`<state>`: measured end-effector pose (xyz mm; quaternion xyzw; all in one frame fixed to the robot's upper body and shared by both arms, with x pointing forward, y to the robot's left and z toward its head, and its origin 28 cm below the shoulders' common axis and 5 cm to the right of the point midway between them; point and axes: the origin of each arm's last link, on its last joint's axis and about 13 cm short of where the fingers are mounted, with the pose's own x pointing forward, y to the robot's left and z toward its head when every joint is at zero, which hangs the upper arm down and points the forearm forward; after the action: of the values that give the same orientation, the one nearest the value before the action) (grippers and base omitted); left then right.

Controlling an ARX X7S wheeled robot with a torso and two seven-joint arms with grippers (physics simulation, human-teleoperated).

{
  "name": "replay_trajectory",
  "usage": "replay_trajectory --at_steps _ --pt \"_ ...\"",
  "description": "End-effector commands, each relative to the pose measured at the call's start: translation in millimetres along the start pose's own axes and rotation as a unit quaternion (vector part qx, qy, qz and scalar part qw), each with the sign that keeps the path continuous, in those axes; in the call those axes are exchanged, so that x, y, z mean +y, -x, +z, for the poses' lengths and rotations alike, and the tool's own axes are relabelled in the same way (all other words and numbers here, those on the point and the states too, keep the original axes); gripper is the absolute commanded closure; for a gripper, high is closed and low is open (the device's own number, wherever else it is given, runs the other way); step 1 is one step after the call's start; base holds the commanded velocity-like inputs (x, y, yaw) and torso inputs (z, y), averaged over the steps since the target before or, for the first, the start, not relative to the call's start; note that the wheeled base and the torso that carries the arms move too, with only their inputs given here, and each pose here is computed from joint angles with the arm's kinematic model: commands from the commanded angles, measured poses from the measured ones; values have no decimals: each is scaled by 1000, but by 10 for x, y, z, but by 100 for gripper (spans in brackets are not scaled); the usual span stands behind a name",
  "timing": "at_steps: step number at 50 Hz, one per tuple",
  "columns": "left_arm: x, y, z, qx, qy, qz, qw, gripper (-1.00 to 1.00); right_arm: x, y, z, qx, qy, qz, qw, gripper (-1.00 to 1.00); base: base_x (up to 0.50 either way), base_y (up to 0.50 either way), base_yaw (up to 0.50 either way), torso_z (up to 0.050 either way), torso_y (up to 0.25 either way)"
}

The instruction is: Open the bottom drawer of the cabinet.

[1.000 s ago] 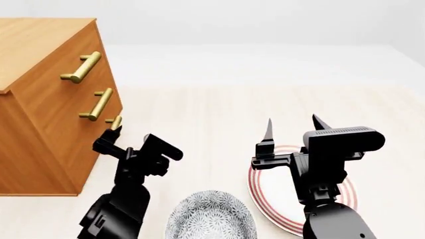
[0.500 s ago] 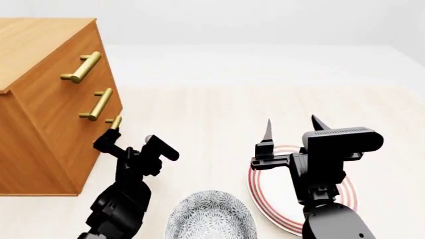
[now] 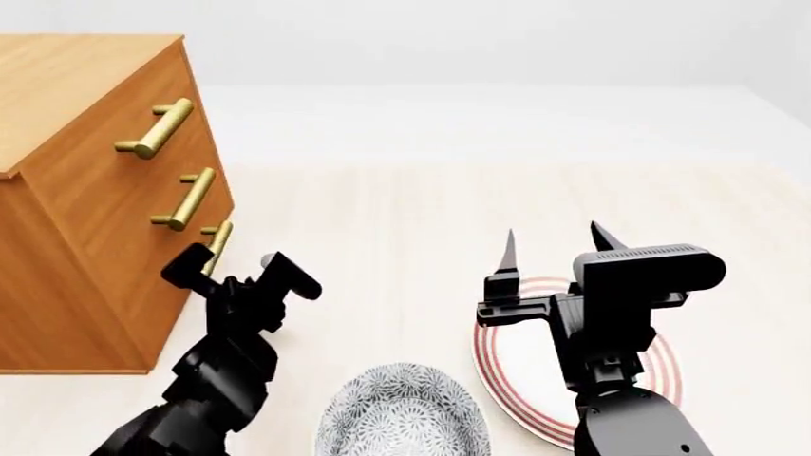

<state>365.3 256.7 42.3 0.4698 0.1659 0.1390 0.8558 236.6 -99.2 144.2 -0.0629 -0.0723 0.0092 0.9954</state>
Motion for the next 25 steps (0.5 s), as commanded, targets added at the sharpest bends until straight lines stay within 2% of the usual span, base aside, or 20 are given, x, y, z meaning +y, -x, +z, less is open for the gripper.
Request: replay_trajectory --at_steps 1,25 --pt "88 -36 -92 36 -18 15 999 -100 3 3 10 -1 0 0 1000 -100 0 0 0 0 0" --pt "140 -43 -178 69 -23 26 997 -100 7 11 -26 1 -3 -1 1000 -100 0 0 0 0 0"
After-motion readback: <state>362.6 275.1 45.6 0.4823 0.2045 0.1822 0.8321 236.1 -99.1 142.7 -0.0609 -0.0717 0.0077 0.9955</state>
